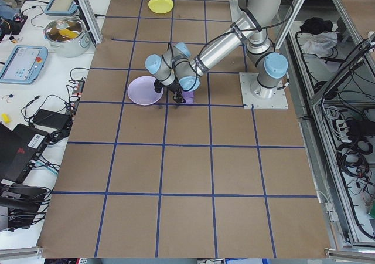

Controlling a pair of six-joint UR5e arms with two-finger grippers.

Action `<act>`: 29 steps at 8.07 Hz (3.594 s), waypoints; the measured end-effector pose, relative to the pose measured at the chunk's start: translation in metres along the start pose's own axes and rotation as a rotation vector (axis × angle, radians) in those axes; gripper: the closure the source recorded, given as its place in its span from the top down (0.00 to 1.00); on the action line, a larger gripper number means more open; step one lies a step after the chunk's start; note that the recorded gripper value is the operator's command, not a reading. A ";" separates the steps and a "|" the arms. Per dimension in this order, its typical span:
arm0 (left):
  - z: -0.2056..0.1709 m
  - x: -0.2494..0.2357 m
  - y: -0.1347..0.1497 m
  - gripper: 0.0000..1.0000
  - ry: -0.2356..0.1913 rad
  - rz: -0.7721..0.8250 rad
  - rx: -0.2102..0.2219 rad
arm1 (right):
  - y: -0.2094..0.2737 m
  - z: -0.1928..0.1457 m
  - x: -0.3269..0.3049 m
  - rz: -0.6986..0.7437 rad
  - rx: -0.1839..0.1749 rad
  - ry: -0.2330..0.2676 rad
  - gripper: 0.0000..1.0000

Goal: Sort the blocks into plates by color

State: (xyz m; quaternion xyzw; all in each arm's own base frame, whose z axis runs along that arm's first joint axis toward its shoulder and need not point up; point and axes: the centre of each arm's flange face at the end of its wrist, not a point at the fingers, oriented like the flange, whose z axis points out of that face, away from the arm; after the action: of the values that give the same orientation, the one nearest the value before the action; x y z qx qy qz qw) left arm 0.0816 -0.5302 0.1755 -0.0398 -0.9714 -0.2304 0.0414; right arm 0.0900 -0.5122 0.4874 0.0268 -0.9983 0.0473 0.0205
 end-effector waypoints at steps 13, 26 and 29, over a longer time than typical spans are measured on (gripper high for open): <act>-0.178 0.040 -0.082 0.08 -0.079 0.100 0.234 | 0.000 0.002 0.001 -0.002 -0.004 0.007 1.00; -0.195 0.078 -0.117 0.92 -0.113 0.011 0.403 | 0.000 0.002 0.000 -0.005 -0.003 0.004 1.00; -0.185 0.167 -0.100 1.00 -0.094 -0.094 0.404 | 0.000 0.001 0.000 -0.004 -0.001 0.003 1.00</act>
State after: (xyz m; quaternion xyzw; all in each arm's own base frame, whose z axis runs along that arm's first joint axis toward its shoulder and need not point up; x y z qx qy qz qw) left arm -0.0823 -0.6929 0.3128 0.0038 -0.9995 -0.0307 -0.0074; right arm 0.0897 -0.5125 0.4867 0.0288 -0.9983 0.0468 0.0219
